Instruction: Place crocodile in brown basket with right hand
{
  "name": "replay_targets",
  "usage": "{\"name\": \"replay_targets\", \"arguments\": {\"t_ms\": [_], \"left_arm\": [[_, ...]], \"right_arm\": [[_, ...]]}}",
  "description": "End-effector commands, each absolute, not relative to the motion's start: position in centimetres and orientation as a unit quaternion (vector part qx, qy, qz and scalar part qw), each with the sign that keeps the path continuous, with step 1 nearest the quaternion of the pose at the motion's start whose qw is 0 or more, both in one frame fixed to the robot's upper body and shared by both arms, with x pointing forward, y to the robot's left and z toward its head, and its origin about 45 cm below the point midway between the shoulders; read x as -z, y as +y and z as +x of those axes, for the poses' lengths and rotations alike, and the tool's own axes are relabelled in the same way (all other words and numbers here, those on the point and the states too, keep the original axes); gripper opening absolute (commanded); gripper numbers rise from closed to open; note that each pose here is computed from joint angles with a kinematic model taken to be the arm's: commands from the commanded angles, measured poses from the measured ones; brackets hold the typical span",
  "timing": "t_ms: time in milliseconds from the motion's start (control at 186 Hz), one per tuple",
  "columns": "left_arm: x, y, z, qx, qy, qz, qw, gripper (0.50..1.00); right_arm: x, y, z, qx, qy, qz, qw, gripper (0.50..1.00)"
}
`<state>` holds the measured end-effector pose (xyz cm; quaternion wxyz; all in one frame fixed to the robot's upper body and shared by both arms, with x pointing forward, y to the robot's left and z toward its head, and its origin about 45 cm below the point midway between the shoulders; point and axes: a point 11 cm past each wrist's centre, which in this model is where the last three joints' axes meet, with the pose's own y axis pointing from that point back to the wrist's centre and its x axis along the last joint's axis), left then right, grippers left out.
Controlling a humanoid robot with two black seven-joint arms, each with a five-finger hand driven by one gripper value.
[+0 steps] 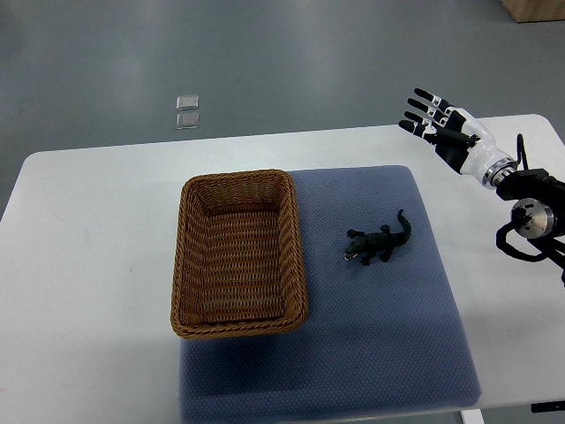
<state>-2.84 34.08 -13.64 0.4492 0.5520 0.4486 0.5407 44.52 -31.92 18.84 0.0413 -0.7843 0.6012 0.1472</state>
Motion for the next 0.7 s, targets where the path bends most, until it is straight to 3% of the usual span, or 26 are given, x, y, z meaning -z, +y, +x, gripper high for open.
{"name": "replay_targets", "arguments": {"t_ms": [0,693], "left_arm": [[13.64,34.08,-2.85,-0.54,0.448,0.552,0.45,1.0],[13.64,34.08,-2.85,-0.541,0.449,0.552,0.449,1.0]], "right_arm": [[-18.86,-32.07,44.5,-0.146,0.603,-0.783,0.042,0.928],[-19.3,-32.8,44.7,-0.134,0.611,-0.779,0.047,0.928]]}}
